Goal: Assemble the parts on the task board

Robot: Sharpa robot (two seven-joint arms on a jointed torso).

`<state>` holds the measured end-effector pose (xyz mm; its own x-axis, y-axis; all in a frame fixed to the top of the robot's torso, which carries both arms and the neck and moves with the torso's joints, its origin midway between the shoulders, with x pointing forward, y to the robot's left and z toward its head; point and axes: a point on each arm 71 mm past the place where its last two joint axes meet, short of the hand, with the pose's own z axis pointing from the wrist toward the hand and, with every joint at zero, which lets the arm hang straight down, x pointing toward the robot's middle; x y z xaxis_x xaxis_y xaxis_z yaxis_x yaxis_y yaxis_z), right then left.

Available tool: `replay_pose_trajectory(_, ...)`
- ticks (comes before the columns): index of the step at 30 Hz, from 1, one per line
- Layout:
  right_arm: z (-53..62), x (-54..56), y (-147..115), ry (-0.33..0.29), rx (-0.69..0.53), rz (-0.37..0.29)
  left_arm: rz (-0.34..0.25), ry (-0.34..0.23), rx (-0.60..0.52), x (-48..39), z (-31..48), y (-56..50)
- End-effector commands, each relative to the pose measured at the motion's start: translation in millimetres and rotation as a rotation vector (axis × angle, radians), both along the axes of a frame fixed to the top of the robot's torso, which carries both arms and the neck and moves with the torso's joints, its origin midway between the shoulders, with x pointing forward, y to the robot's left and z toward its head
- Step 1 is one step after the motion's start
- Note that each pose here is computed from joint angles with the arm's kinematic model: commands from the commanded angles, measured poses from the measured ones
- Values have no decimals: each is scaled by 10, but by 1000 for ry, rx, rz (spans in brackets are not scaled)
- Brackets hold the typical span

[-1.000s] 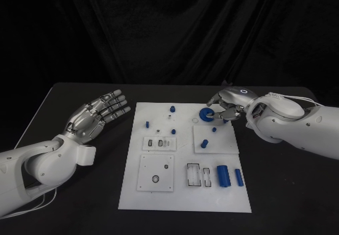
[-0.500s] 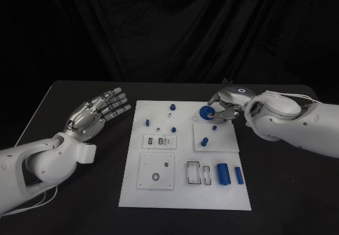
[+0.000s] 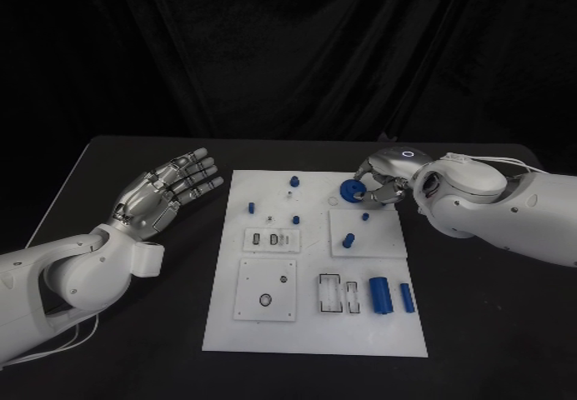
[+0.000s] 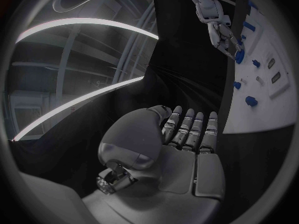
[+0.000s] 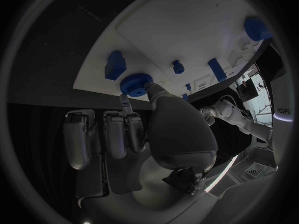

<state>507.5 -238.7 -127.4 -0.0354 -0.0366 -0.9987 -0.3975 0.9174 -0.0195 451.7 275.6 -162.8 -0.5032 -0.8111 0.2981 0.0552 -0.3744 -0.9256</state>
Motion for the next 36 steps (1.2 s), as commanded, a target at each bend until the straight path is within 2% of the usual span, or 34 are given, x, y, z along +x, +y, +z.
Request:
replay_pose_trajectory(1,-49,2,-12,27,-38,-19,-5,-41,-37,-9,28,-8)
replay_pose_trajectory(29,-1,-24,22,-26,7,16,-5,-33,-32,-3,9,2)
replay_pose_trajectory(36,114,-70,69,-48,21,22,0,-32,-30,-8,7,18)
